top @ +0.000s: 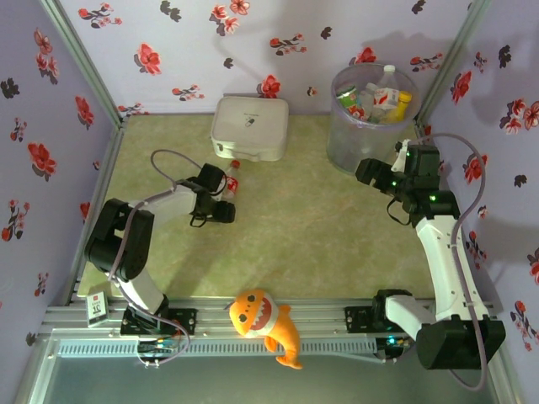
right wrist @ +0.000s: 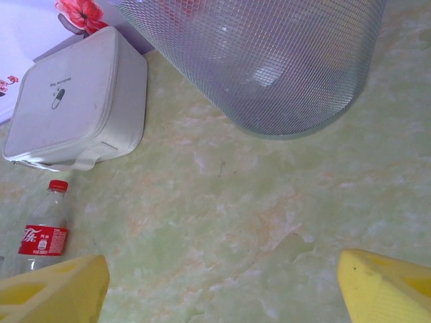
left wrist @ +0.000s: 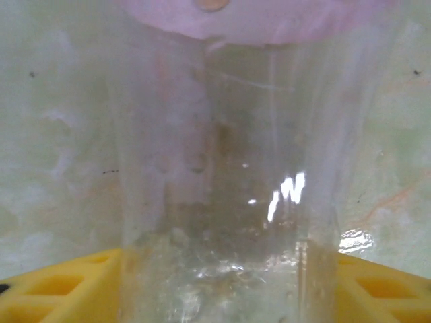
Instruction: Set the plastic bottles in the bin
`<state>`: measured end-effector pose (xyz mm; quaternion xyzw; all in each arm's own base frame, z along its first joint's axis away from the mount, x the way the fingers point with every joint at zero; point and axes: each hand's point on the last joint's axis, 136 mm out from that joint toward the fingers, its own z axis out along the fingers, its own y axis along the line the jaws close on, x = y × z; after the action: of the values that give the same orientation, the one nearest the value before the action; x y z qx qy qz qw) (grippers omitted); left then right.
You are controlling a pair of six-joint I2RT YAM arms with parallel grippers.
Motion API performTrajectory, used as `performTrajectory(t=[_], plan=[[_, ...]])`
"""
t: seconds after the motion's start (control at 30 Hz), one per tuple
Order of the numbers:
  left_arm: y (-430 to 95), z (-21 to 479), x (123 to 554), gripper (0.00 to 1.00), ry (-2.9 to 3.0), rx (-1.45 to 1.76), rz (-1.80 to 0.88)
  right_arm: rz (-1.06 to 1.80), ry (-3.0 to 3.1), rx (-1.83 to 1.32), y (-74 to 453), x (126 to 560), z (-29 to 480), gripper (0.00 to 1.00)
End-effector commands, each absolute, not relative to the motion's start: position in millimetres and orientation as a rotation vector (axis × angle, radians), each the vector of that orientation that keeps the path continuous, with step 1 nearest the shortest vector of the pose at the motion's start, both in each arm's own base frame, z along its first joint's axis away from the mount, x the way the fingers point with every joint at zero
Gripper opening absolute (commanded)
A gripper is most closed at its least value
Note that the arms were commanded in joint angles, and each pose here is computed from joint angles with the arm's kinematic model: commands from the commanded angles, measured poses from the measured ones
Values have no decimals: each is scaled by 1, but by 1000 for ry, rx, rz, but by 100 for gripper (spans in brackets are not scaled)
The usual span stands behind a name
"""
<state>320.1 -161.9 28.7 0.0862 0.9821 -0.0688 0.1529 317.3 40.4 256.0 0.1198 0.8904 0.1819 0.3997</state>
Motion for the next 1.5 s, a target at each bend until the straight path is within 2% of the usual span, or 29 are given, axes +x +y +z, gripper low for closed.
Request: performTrajectory(t=[0.0,0.2,0.37,0.57,0.7,0.83,1.03,1.2,1.47], plan=[[-162,28,324,61,2800,226,-183,484,2235,308,42,319,257,88],[-166,44,324,52,2744,233,-218,490,2243,311,43,317,254,88],[-192,80,324,47,2591,276,-402,608,2206,306,61,319,263,88],[-243,124,313,46,2415,400,-682,808,2170,184,124,324,270,88],[-279,140,298,46,2330,519,-841,1049,2117,94,182,331,275,88],[-304,146,283,45,2271,599,-937,1149,2106,41,221,336,270,92],[-325,148,264,46,2229,701,-1013,1182,2148,50,244,349,245,94],[-329,149,261,46,2217,725,-1029,1189,2191,67,253,357,225,92],[-331,144,263,45,2229,734,-1022,1231,2233,49,272,357,208,81]])
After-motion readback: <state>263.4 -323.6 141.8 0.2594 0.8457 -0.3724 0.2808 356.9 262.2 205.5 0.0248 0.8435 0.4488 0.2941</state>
